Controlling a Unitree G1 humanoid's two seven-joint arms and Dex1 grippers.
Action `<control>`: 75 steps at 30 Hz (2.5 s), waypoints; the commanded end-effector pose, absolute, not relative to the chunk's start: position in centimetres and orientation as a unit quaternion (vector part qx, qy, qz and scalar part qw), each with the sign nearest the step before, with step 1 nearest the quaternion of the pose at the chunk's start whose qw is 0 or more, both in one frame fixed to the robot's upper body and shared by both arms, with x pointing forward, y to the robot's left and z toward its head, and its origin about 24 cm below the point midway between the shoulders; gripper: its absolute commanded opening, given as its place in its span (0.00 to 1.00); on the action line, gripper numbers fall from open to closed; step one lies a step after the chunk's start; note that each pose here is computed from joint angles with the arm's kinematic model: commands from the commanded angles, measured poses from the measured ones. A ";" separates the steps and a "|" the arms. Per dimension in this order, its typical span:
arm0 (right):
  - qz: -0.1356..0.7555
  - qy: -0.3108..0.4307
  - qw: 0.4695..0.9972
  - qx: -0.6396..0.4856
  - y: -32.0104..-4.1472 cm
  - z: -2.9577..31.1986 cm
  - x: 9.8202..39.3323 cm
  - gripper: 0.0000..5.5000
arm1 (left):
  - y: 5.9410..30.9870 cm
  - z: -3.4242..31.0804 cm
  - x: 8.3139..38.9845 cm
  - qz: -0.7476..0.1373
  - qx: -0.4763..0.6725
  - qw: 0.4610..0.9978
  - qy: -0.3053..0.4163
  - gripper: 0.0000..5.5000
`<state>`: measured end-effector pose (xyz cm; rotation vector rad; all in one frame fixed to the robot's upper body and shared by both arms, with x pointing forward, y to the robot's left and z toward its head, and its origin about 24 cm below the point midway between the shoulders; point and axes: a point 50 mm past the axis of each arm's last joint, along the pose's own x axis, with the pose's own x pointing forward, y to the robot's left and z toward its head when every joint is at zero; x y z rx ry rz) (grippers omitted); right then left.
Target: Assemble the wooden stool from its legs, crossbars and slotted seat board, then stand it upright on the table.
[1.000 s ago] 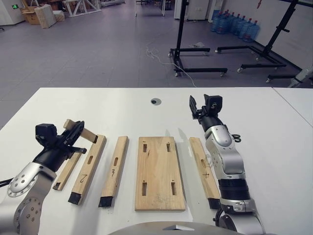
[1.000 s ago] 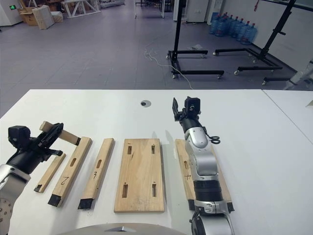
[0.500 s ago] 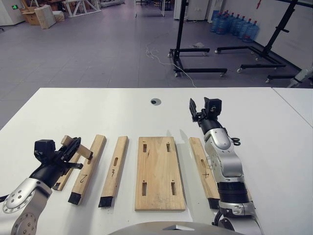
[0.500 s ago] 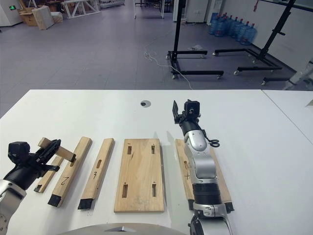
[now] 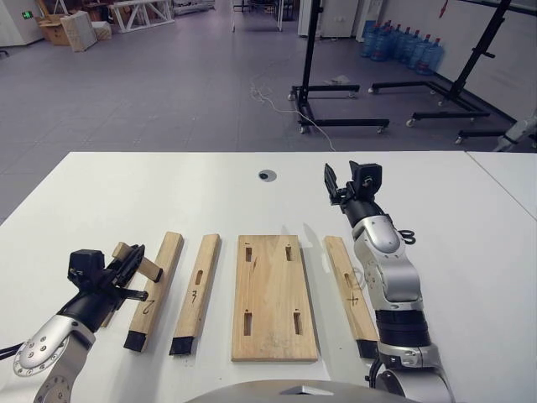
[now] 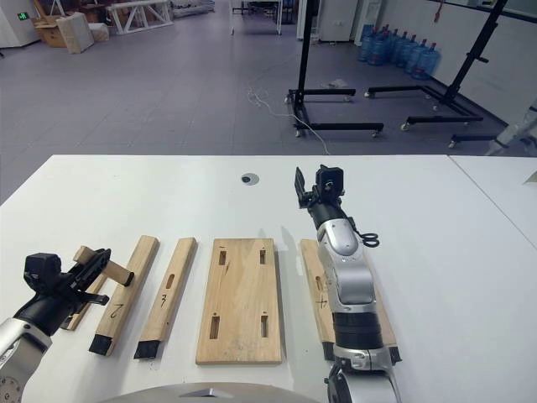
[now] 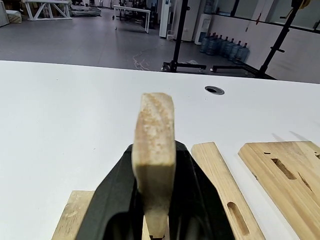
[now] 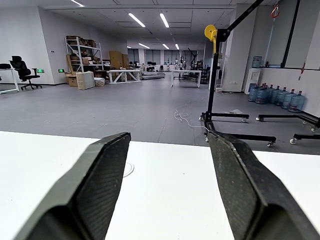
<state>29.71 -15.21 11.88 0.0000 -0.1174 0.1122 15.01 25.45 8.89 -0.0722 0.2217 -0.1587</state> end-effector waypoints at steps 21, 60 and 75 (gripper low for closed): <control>0.071 -0.101 0.992 -0.033 -15.0 14.4 30.1 0.52 | 24.3 5.5 14.5 -0.058 -0.014 0.972 0.226 0.07; 0.112 -0.078 0.990 -0.015 -12.9 13.6 28.4 0.52 | 27.4 3.8 15.0 -0.109 0.019 0.901 0.419 0.07; 0.110 -0.084 0.990 -0.021 -13.0 13.9 28.5 0.52 | 26.4 6.3 18.0 -0.106 0.018 0.954 0.282 0.31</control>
